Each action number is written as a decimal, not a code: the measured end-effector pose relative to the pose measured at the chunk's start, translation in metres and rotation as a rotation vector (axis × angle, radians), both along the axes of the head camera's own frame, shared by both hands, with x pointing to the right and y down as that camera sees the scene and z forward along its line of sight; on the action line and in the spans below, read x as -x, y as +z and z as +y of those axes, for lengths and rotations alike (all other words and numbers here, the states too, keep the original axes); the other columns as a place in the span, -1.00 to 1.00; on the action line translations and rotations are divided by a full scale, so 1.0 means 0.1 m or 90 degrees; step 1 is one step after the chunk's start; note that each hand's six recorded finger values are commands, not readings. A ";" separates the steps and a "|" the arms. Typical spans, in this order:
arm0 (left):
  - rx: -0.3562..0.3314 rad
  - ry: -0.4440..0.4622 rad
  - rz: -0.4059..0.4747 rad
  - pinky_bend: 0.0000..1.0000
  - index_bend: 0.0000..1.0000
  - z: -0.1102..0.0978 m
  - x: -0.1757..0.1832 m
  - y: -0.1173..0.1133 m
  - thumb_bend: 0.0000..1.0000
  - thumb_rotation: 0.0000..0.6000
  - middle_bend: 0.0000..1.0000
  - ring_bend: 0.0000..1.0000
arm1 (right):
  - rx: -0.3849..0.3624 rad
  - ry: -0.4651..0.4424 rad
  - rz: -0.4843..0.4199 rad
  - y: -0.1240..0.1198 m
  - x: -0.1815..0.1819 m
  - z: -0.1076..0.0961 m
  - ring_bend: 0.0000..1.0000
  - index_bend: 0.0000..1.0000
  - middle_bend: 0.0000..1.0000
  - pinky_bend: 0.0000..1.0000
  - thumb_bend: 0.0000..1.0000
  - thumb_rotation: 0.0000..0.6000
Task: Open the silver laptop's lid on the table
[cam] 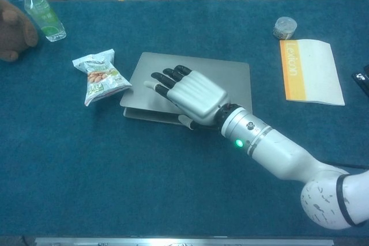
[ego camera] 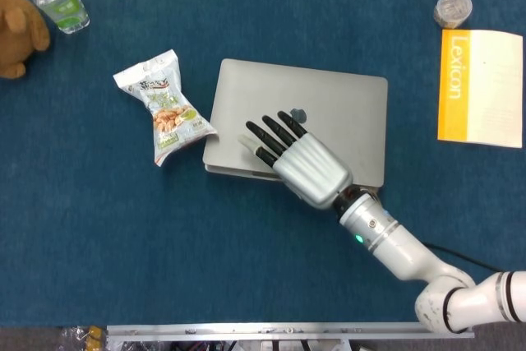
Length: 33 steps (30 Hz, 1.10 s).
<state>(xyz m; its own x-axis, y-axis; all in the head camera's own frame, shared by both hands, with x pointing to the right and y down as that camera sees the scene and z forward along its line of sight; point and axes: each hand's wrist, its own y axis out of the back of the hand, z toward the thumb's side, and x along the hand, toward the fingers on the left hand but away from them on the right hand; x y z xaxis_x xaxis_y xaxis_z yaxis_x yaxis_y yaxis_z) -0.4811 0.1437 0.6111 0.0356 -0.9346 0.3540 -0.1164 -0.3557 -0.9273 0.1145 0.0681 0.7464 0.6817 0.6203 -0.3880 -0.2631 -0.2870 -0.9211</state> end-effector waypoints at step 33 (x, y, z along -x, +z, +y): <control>0.111 0.293 0.055 -0.96 -0.71 0.05 -0.98 0.22 -0.51 1.00 -0.76 -0.81 | -0.086 0.012 0.020 -0.34 0.00 -0.37 -1.00 -1.00 -0.96 -0.80 -0.28 1.00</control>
<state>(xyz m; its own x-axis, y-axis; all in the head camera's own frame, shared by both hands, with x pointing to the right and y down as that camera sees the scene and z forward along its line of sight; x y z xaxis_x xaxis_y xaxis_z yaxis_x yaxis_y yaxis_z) -0.3834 0.1485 0.6333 0.4662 -0.7424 0.4812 0.0147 -0.5374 -0.8432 0.1143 0.0310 0.7125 0.6589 0.6805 -0.3206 -0.2876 -0.1659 -0.9433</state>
